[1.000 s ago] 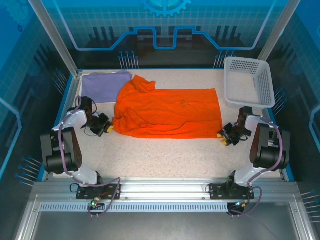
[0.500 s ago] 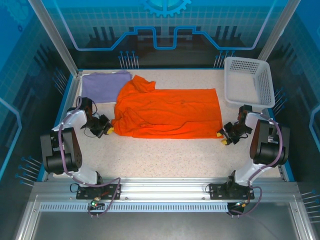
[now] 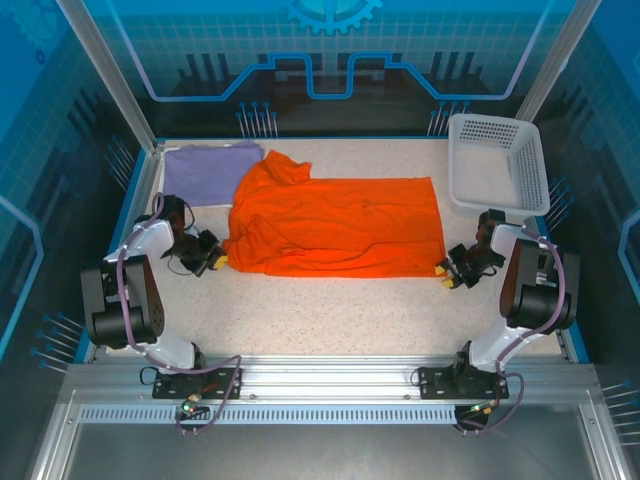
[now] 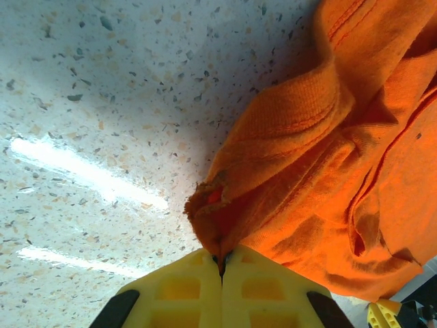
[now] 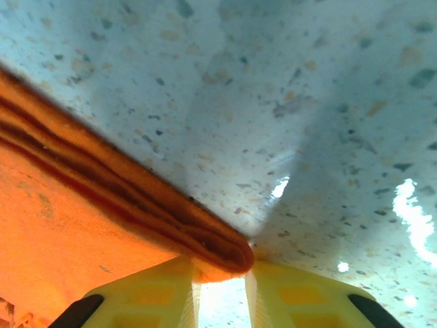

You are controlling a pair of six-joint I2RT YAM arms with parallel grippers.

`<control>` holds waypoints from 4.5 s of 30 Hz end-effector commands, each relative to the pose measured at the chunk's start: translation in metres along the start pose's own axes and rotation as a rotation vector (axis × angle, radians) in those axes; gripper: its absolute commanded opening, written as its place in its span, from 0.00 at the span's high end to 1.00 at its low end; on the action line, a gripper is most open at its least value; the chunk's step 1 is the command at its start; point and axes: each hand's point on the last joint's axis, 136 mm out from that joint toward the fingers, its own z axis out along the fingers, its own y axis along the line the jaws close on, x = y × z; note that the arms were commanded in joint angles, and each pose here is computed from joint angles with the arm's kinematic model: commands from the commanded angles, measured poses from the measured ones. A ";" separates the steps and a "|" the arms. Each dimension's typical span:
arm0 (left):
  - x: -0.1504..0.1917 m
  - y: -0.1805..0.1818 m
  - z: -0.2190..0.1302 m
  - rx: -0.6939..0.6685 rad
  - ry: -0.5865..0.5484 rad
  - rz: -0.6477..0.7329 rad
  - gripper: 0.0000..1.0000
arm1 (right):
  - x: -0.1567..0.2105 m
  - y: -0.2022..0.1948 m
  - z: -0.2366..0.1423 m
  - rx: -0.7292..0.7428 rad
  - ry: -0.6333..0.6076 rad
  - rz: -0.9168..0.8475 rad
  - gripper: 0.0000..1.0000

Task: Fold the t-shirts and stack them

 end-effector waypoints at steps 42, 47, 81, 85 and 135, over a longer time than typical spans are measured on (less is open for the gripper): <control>0.060 0.052 -0.033 -0.184 0.035 -0.084 1.00 | 0.047 -0.016 -0.049 -0.046 -0.093 -0.042 1.00; 0.061 0.064 -0.020 -0.228 0.067 -0.088 1.00 | 0.045 -0.027 -0.030 0.017 -0.045 -0.056 1.00; 0.102 0.073 -0.152 -0.321 -0.248 -0.222 0.01 | 0.101 -0.094 -0.109 0.163 -0.151 0.019 0.22; 0.066 0.032 -0.186 -0.267 -0.377 -0.066 0.01 | 0.074 -0.051 -0.157 0.070 -0.309 -0.038 0.13; -0.124 -0.219 0.145 -0.321 -0.217 0.708 0.40 | 0.101 0.053 -0.162 0.001 -0.404 -0.430 0.18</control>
